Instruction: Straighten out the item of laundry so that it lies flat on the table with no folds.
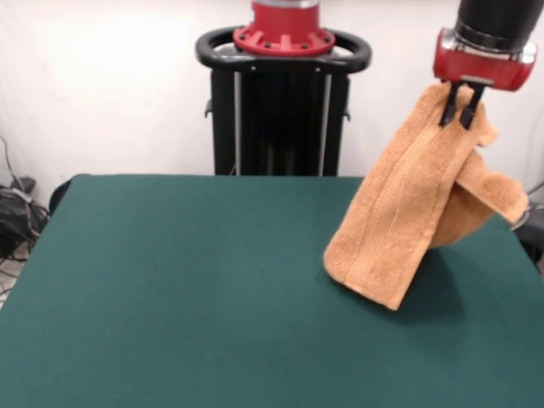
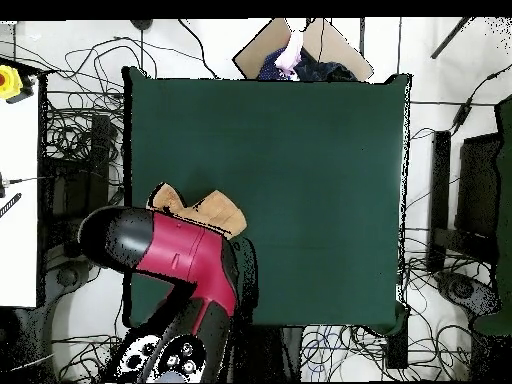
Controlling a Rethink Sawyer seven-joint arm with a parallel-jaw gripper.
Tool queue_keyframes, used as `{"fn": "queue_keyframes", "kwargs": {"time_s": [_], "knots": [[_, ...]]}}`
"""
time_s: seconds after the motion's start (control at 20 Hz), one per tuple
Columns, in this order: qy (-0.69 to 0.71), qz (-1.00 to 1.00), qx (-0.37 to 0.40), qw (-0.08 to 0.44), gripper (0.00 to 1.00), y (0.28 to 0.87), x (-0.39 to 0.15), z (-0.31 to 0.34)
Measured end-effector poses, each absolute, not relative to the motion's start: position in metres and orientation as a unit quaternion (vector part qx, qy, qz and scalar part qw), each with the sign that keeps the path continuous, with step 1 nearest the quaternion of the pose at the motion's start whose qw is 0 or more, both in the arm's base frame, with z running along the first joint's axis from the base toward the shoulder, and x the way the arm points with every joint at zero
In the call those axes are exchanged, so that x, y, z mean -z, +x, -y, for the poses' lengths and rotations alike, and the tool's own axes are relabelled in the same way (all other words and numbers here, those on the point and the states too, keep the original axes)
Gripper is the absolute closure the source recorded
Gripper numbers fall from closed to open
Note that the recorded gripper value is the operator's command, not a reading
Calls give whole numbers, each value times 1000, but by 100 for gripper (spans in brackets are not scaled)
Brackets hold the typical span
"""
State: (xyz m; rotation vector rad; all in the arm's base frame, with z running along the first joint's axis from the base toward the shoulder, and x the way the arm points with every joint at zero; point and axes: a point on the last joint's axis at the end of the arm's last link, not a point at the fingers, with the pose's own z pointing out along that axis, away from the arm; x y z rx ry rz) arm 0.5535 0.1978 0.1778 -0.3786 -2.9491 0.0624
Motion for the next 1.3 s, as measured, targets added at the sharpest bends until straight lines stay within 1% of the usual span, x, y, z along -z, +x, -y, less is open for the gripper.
{"fn": "queue_keyframes", "kwargs": {"time_s": [0.3, 0.75, 1.0, 1.2, 1.3], "knots": [[-164, 982, -14, 89, 100, 549, -190, -213], [-190, 978, 9, 82, 100, 557, -203, -217], [-229, 968, 38, 90, 100, 576, -200, -189], [-271, 955, 57, 106, 100, 592, -185, -146], [-280, 952, 60, 111, 100, 593, -180, -137]]}}
